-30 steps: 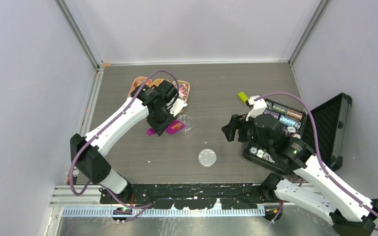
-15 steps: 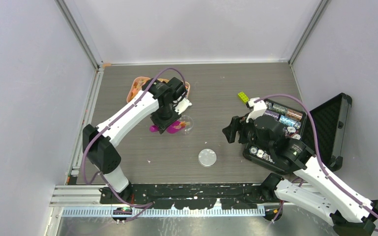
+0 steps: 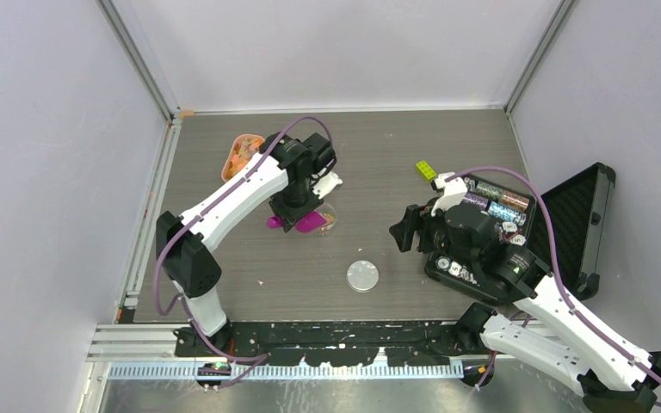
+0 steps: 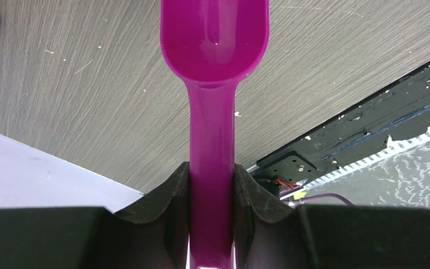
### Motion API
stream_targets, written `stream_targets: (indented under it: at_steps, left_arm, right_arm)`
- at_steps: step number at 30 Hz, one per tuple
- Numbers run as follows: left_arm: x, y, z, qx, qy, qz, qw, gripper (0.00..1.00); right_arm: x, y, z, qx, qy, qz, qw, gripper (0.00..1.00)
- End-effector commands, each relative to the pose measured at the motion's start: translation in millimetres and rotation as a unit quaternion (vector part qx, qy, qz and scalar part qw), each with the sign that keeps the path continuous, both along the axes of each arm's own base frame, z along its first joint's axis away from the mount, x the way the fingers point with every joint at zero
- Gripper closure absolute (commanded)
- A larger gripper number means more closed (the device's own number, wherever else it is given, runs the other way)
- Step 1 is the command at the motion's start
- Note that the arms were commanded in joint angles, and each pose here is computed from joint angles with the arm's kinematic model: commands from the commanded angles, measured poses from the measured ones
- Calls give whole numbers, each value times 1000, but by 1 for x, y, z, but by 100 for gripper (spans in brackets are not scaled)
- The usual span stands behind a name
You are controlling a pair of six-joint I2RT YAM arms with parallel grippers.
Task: Pack the candies
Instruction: Place the fake candies in the packing bottle.
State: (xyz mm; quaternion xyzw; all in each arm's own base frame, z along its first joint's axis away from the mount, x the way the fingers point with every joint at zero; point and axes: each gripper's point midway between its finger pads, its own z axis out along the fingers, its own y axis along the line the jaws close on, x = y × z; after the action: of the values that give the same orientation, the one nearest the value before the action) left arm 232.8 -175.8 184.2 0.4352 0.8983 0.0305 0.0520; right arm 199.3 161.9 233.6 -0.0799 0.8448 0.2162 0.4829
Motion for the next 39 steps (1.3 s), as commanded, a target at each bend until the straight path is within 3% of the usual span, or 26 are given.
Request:
stream_targets:
  at_steps: [1,12,19,25,35,39]
  left_arm:
    - [-2,-1,12,2,-4,0,1000,100]
    - [1,-8,27,-36,-39,-3,999,100]
    - [10,0,42,-48,-102,1,994,100]
    - [27,17,59,-50,-200,12,979,100]
    - [58,78,65,-54,-289,106,950,100]
    - [70,112,59,-66,-278,180,941,100]
  right_arm:
    - [3,-2,11,12,-22,-8,1000,22]
    - [3,-2,11,14,-22,-8,1000,22]
    - [1,1,12,23,-18,-5,1000,22]
    - [1,3,13,29,-15,-4,999,22]
    - [0,6,15,36,-14,3,999,21]
    - [0,8,14,36,-14,9,999,22]
